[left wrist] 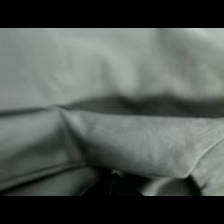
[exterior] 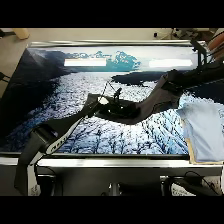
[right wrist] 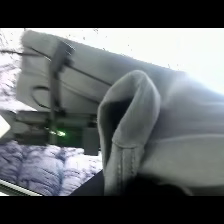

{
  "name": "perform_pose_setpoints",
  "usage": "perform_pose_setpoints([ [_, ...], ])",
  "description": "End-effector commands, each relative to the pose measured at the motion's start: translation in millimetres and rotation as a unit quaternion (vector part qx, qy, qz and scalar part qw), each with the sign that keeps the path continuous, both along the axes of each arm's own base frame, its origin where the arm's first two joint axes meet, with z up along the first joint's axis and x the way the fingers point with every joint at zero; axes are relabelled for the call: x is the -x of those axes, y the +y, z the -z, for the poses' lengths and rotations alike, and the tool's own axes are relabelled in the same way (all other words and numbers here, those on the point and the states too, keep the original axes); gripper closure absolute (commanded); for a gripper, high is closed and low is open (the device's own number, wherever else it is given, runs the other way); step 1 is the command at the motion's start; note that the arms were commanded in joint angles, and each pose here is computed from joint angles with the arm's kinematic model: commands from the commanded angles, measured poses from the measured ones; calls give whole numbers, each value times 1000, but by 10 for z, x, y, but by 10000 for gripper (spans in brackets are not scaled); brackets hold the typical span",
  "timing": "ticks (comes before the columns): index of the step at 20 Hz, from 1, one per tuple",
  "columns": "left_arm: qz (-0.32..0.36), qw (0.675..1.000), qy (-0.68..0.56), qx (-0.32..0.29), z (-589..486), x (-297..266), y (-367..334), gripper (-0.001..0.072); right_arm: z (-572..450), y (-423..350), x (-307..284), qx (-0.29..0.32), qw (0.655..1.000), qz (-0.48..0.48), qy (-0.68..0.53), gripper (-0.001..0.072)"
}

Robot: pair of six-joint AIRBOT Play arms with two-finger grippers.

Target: Fold the shirts.

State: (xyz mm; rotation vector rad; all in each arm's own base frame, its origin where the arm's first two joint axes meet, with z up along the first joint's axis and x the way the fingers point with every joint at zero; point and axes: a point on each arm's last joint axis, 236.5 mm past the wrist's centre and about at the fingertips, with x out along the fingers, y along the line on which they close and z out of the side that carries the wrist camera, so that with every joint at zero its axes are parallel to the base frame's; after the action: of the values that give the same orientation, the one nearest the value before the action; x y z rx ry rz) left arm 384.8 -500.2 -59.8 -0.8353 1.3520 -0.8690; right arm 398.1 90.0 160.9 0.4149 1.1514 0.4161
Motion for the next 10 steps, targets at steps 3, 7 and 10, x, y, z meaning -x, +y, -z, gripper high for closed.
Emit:
perform_pose_setpoints([
  [3, -15, 992, -124, -32, -654, -656, 813, 683, -113, 613, -202, -56, 997, -23, -39, 685],
  [7, -99, 959, -249, -92, -1839, -1236, 2311, 683, 432, 1812, -461, -113, 991, -70, -26, 684],
  [10, -167, 927, -324, -90, -2855, -1168, 3117, 682, 1059, 2715, -519, -181, 981, -69, 20, 580],
])
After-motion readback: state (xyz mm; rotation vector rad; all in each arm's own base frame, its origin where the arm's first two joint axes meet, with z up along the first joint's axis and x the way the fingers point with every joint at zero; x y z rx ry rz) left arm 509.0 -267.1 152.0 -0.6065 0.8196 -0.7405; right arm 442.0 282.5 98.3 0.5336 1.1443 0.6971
